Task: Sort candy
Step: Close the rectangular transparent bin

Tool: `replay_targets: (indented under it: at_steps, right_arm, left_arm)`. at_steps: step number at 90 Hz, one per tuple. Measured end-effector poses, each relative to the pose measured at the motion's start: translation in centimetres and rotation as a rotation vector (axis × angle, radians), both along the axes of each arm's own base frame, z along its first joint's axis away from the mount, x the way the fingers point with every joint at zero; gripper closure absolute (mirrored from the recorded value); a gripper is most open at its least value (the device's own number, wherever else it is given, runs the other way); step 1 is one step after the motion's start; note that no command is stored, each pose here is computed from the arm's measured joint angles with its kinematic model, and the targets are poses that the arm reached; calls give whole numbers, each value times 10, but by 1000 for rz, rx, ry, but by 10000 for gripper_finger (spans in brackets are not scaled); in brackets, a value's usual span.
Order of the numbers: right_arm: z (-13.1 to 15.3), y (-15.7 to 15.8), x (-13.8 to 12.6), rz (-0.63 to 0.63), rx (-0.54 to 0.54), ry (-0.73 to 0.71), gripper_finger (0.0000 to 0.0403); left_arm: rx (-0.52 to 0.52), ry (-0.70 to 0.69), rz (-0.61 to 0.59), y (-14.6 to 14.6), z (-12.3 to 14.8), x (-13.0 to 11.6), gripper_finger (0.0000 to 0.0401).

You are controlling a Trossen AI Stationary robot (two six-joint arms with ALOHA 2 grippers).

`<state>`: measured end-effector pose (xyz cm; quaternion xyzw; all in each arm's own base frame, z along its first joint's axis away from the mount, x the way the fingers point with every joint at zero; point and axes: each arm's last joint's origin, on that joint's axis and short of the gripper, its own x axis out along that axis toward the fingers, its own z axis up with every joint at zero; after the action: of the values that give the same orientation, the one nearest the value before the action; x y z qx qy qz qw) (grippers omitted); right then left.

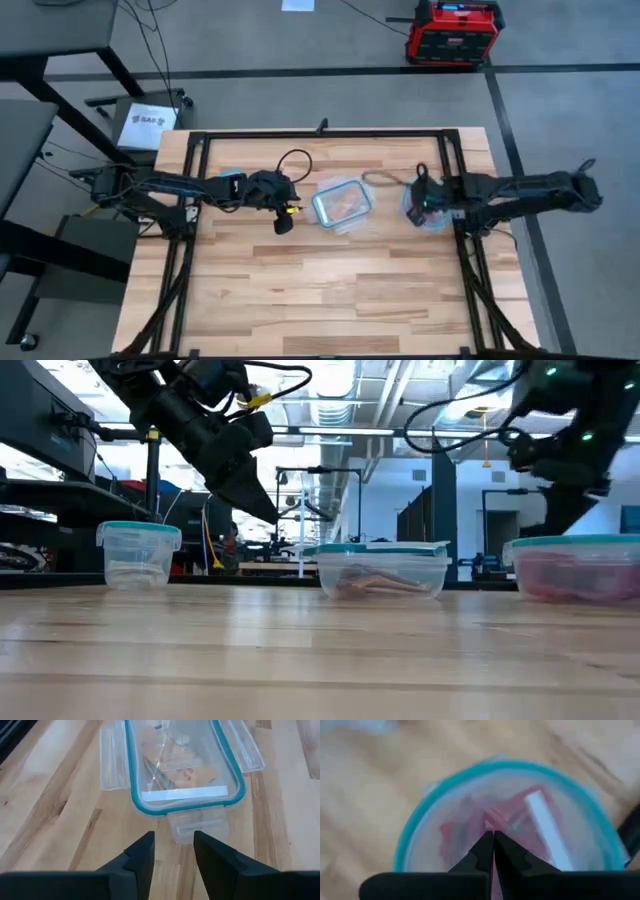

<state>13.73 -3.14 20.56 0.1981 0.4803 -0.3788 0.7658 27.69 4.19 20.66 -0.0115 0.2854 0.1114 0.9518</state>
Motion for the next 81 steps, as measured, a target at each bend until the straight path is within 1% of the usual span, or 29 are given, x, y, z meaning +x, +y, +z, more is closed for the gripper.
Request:
replay_targets:
  at_steps: [4, 10, 17, 21, 27, 36, 44, 51, 59, 65, 81]
  right_arm:
    - [1, -7, 1, -41, -1, -31, 403]
    - [2, -15, 3, -66, 14, -68, 403]
    - [1, -22, 3, -95, 67, -88, 403]
    - [0, -24, 2, -99, 115, -84, 403]
    - [4, -21, 0, -81, 181, -88, 403]
    - [18, -15, -1, -57, 277, -115, 403]
    - [27, -8, -4, -74, 343, -93, 403]
    - [23, -2, -6, -80, 375, -50, 403]
    - [14, 4, -6, -49, 382, -3, 403]
    - [6, 6, -5, -60, 369, 13, 403]
    - [-4, -2, 0, -105, 253, -30, 403]
  left_arm:
    - [0, 0, 0, 0, 0, 0, 278]
    - [-3, -1, 2, 0, 0, 0, 278]
    - [-4, -1, 2, 0, 0, 0, 278]
    - [-5, 0, 2, 0, 0, 0, 278]
    - [-5, 1, 1, -1, 0, 0, 278]
    - [-5, 0, -1, -1, 0, 0, 278]
    - [2, 2, -6, -1, 0, 0, 278]
    - [6, 3, -8, -1, 0, 0, 278]
    - [6, 3, -8, -1, 0, 0, 278]
    - [7, 2, -8, -1, 0, 0, 278]
    - [9, -16, -8, -1, 1, 1, 278]
